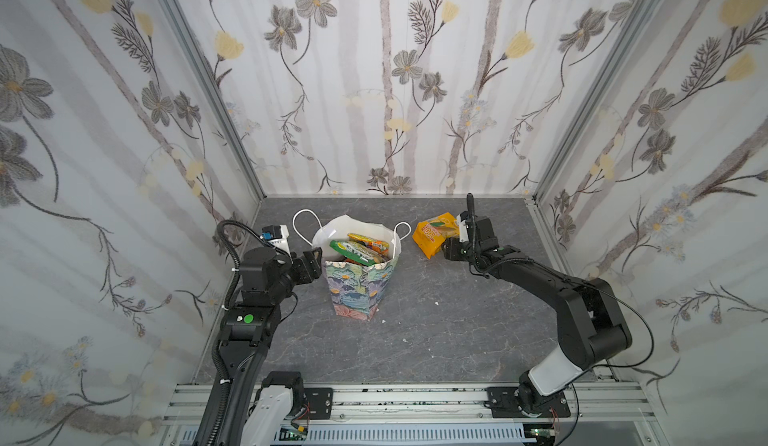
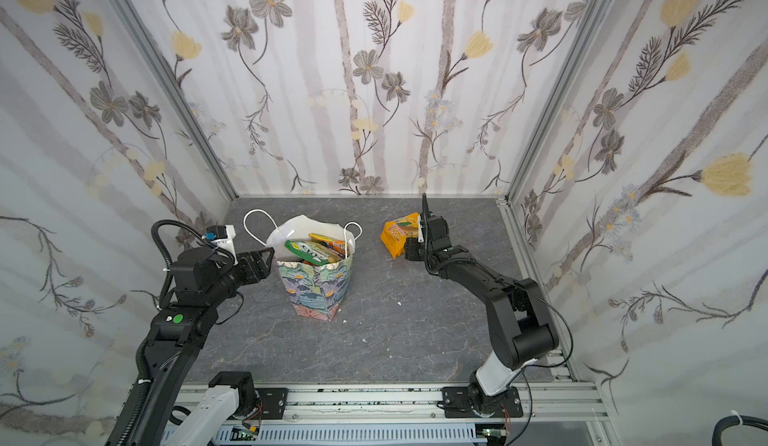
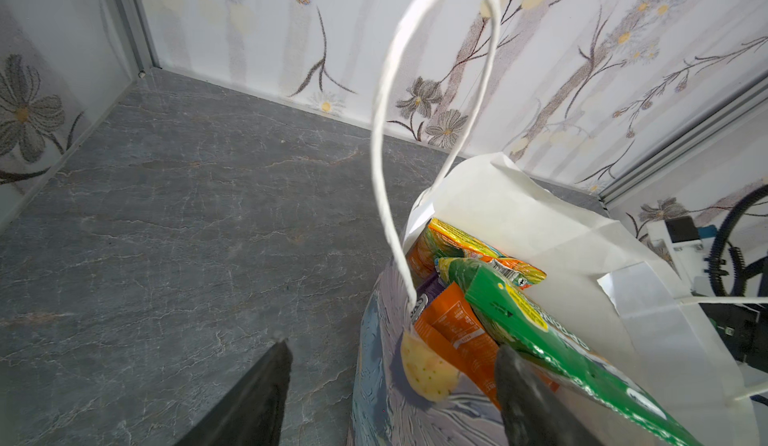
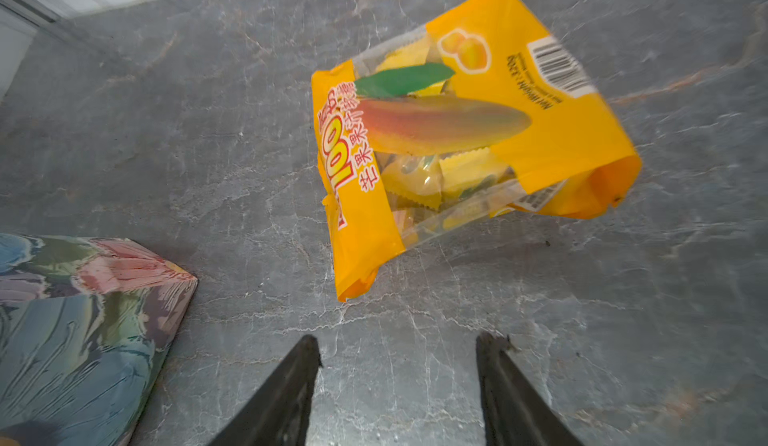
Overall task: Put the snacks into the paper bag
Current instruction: 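Move the right gripper to the yellow mango packet while the left withdraws, then lower the right gripper onto the yellow packet's edge and close it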
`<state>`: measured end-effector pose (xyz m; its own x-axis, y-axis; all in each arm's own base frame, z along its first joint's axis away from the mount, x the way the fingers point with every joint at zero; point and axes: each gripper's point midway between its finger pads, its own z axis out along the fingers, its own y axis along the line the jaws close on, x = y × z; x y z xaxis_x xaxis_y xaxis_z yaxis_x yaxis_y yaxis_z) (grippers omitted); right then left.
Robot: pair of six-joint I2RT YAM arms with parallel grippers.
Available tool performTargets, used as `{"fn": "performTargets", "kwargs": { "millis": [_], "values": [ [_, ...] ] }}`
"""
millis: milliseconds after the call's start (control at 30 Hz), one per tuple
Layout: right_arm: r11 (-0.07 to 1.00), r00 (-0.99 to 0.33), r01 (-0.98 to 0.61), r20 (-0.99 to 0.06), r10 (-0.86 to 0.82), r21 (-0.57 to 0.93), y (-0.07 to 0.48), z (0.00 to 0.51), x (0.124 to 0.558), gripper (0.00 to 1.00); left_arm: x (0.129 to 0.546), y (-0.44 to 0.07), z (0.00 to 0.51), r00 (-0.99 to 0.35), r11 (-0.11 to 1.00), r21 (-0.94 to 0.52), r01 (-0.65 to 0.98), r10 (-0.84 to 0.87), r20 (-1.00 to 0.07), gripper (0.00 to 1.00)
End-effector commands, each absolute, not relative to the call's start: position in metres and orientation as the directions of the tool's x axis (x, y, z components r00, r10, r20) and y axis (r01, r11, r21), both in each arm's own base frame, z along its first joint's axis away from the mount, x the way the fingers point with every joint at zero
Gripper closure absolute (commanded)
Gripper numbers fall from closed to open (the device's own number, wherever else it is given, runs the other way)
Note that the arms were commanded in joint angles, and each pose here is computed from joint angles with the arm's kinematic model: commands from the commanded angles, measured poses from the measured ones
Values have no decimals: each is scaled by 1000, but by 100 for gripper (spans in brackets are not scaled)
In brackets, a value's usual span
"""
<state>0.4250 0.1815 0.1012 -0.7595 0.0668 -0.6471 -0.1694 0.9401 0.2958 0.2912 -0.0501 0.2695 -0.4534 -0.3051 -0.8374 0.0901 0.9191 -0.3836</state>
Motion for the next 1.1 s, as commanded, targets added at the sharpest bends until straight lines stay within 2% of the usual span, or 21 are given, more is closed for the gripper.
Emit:
{"fn": "performTargets", "kwargs": {
  "millis": [0, 333, 800, 967, 1067],
  "values": [
    [910, -726, -225, -682, 82, 348, 198, 109, 441, 40, 296, -51, 279, -402, 921, -368, 124, -292, -868, 24],
    [910, -731, -166, -667, 145, 379, 203, 96, 464, 37, 294, -48, 269, -416, 929, -355, 107, -282, -864, 25],
    [902, -735, -120, -648, 199, 414, 205, 92, 472, 43, 294, -46, 266, -423, 931, -353, 91, -285, -860, 25],
    [898, -737, -113, -642, 211, 425, 208, 88, 475, 54, 294, -45, 267, -418, 932, -351, 89, -286, -863, 25],
    [897, -742, -112, -636, 210, 428, 208, 86, 476, 71, 293, -45, 268, -412, 932, -352, 90, -287, -865, 25]
  ]
}}
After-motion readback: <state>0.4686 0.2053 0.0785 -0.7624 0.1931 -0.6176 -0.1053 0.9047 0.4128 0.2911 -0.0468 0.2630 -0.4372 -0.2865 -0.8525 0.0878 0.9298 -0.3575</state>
